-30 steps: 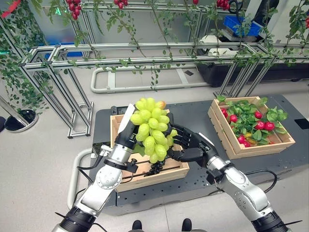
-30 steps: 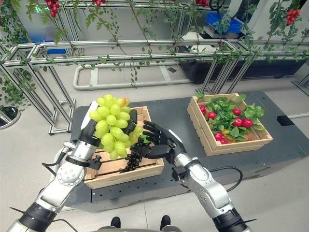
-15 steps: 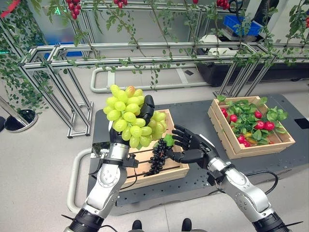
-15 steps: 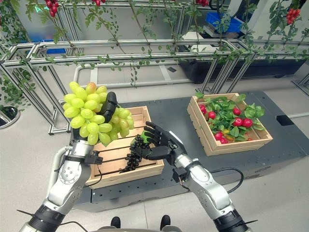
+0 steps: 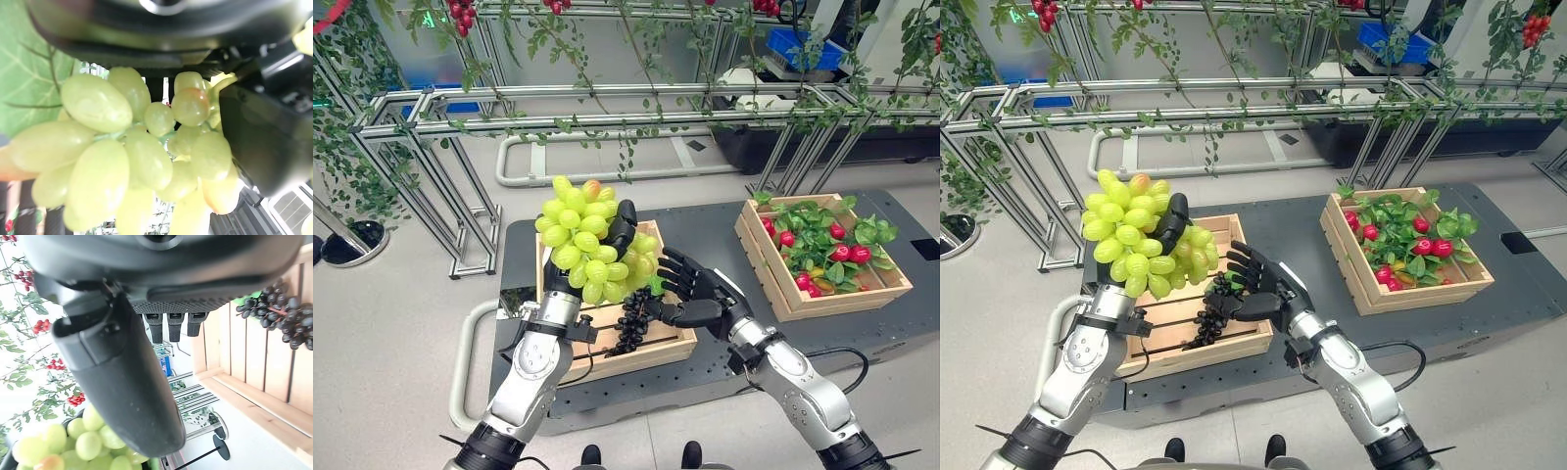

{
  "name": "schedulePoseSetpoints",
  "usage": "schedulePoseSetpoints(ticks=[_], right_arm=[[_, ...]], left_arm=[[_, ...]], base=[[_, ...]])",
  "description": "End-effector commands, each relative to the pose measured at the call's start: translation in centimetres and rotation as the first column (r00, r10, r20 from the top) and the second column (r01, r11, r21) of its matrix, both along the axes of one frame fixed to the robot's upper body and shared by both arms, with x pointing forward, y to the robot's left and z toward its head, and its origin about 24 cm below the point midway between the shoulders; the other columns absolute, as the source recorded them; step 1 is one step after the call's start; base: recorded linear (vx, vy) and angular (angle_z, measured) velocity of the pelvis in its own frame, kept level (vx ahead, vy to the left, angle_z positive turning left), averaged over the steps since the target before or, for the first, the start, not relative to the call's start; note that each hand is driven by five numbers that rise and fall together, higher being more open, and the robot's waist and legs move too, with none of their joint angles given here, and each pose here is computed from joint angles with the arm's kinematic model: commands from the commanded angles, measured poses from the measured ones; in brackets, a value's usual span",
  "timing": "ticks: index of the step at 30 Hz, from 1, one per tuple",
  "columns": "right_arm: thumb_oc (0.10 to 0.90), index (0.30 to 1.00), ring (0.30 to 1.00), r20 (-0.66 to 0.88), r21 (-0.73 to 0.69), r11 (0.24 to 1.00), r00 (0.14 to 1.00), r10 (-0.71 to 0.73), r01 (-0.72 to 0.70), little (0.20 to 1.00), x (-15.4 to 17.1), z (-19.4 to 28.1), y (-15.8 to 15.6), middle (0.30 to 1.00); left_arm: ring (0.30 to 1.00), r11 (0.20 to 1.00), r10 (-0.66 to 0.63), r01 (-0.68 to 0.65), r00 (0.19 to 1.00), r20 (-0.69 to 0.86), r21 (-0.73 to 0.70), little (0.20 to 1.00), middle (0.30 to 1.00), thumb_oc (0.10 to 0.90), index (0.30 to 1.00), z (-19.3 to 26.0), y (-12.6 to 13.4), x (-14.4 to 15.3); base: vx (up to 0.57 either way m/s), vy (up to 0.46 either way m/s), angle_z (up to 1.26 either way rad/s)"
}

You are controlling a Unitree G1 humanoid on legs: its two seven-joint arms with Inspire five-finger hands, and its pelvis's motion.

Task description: Pick up the fruits from the basket on one side to the basket on the other side

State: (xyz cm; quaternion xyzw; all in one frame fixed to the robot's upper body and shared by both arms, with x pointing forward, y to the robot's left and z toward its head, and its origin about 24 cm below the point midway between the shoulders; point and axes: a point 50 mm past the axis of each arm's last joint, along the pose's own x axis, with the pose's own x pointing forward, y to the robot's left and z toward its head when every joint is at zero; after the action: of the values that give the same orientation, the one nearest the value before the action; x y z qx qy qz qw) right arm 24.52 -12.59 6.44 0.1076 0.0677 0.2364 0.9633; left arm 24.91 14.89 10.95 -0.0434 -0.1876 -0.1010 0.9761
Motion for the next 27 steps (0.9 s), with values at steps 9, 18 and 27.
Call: schedulePoseSetpoints(ticks=[9, 18, 27], right_arm=[[0.8, 0.9, 0.9, 0.363, 0.393, 0.919, 0.922, -0.132, -0.023, 0.9, 1.4, 9.3, 1.3, 0.9], [0.8, 0.9, 0.9, 0.329, 0.44, 0.898, 0.93, -0.162, 0.0, 0.9, 1.3, 8.9, 1.9, 0.9], [0.8, 0.9, 0.9, 0.294, 0.464, 0.885, 0.95, -0.108, -0.044, 0.9, 1.1, 8.4, 2.5, 0.9]], left_arm=[[0.3, 0.989, -0.08, 0.106, 0.971, 0.225, -0.105, 0.3, 0.3, 0.4, 0.3, 4.7, -1.7, 0.6], [0.3, 0.981, -0.086, 0.118, 0.976, 0.202, -0.151, 0.3, 0.3, 0.4, 0.3, 4.5, -2.0, 0.5], [0.3, 0.968, -0.102, 0.138, 0.979, 0.174, -0.211, 0.3, 0.3, 0.4, 0.3, 4.2, -2.0, 0.5]], base=[[0.0, 0.0, 0.0], [0.0, 0.0, 0.0], [0.0, 0.0, 0.0]])
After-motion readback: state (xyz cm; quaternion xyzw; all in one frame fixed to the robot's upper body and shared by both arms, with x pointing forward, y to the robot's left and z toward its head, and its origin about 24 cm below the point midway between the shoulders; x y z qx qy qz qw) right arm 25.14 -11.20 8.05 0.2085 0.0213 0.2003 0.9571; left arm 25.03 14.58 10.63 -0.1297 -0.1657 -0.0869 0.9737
